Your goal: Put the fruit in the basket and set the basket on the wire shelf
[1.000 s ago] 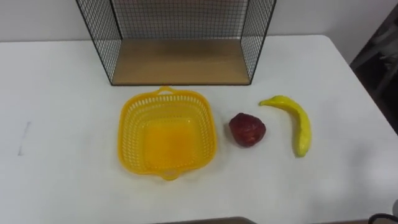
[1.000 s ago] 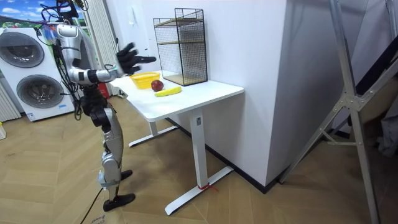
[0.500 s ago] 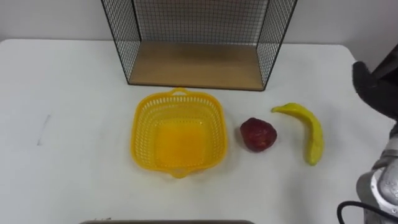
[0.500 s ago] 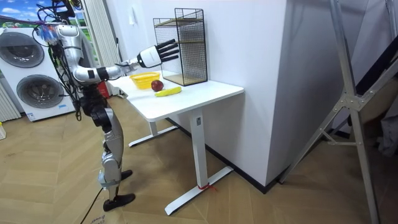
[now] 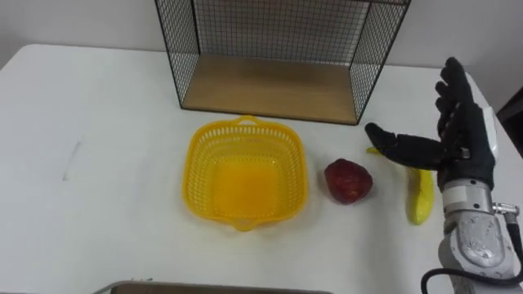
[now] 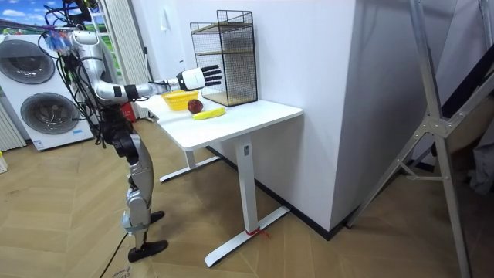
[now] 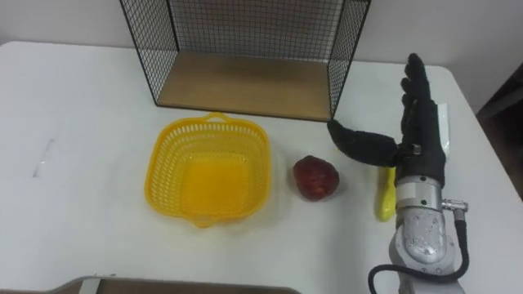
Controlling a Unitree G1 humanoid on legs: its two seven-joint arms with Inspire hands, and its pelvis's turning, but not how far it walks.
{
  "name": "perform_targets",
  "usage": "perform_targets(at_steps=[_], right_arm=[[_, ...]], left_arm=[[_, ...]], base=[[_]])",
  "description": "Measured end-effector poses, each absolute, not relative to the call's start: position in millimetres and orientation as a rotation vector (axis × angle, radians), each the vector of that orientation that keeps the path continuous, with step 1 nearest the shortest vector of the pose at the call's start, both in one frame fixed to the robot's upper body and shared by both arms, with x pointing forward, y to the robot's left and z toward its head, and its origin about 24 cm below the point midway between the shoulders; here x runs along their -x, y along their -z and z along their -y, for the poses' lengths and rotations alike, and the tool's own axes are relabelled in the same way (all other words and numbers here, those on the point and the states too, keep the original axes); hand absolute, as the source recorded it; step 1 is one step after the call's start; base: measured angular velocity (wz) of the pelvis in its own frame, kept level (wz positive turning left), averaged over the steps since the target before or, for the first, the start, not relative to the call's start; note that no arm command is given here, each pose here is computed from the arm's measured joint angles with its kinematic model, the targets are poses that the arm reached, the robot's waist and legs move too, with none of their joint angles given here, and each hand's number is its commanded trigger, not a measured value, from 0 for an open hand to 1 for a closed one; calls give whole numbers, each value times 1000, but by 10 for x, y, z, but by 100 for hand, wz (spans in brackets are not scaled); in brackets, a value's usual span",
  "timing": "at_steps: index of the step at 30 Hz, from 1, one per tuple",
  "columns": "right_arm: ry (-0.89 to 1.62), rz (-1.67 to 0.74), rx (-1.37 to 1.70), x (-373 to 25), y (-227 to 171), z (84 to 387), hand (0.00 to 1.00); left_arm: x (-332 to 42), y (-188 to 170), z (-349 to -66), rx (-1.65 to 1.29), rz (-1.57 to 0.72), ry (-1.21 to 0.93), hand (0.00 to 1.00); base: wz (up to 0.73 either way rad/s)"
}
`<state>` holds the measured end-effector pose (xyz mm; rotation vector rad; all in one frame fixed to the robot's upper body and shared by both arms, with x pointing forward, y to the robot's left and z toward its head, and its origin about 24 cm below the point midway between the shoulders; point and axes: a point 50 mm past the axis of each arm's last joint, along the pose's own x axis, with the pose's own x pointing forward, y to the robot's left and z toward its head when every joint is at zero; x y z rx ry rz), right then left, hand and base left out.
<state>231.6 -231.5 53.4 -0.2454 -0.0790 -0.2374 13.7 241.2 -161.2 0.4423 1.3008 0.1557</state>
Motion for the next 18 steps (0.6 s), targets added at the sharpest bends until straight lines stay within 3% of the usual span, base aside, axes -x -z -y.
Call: perform_targets(at_steps=[7,18], right_arm=[[163,-35,272,-2301,-278,2241,0],[110,-47,278,-2303,-245,2169,0]], left_arm=[[-148,1616,-2400,-431,-1302,-142,0],[-146,1625,-2402,-431,-1313,-139,0]], base=[[0],[0]])
